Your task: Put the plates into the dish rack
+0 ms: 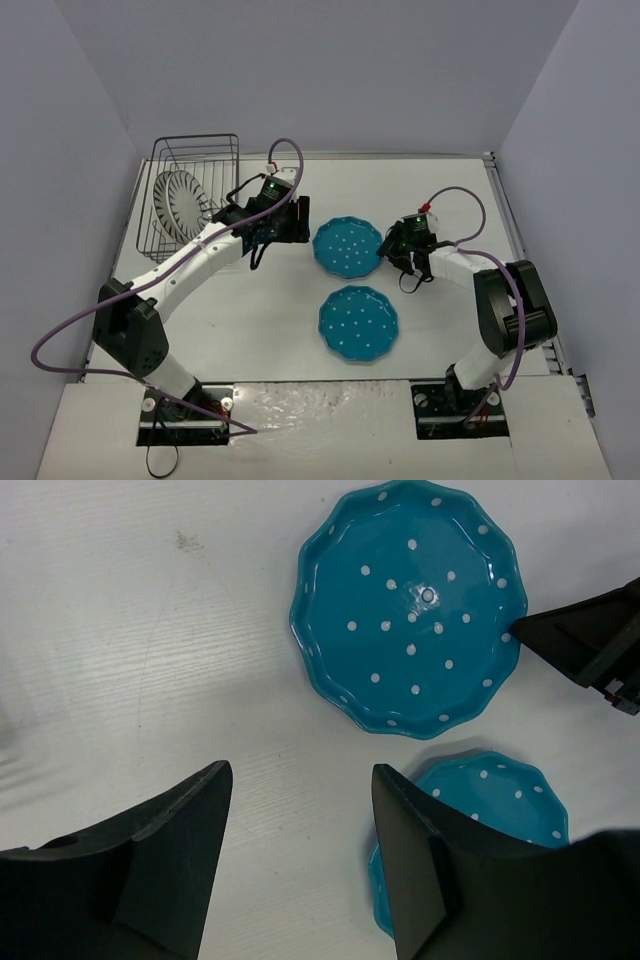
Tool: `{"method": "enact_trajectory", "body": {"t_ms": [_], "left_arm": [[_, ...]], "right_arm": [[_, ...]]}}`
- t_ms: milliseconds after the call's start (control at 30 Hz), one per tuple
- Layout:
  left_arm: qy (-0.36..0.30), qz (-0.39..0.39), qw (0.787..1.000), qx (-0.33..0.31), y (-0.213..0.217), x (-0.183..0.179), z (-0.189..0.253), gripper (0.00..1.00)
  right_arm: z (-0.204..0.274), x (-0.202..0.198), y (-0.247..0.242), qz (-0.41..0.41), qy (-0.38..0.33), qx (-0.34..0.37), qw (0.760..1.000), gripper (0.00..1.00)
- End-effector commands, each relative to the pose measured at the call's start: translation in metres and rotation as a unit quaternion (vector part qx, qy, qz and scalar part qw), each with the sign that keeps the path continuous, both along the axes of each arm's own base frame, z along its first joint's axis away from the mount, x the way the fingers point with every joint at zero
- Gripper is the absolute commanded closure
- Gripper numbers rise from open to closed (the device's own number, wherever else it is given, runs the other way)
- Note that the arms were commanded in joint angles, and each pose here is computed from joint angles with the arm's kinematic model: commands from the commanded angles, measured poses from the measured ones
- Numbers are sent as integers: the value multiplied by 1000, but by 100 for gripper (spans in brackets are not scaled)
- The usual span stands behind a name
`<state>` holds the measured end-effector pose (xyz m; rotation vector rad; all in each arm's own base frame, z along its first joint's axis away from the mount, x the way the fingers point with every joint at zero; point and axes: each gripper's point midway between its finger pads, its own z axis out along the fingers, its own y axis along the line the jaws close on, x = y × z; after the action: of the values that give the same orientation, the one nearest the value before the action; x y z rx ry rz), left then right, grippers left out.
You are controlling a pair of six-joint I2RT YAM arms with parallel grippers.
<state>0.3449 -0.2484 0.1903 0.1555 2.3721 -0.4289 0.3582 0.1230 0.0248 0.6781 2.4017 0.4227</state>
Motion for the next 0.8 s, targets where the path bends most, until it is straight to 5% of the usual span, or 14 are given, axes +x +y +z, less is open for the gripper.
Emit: {"method": "enact_trajectory", "body": {"t_ms": [0, 367, 600, 767], "left_arm": [[-52, 1, 998, -41, -11, 11, 39, 46], [-52, 0, 998, -38, -8, 6, 38, 46], [-52, -1, 998, -38, -8, 6, 38, 46], [-50, 1, 998, -37, -7, 6, 36, 46]], "right_arm": [[19, 27, 15, -21, -48, 14, 999, 46], [2, 23, 16, -61, -41, 10, 997, 57], [-5, 20, 15, -69, -36, 7, 997, 77], [-11, 19, 17, -66, -30, 6, 997, 81]]}}
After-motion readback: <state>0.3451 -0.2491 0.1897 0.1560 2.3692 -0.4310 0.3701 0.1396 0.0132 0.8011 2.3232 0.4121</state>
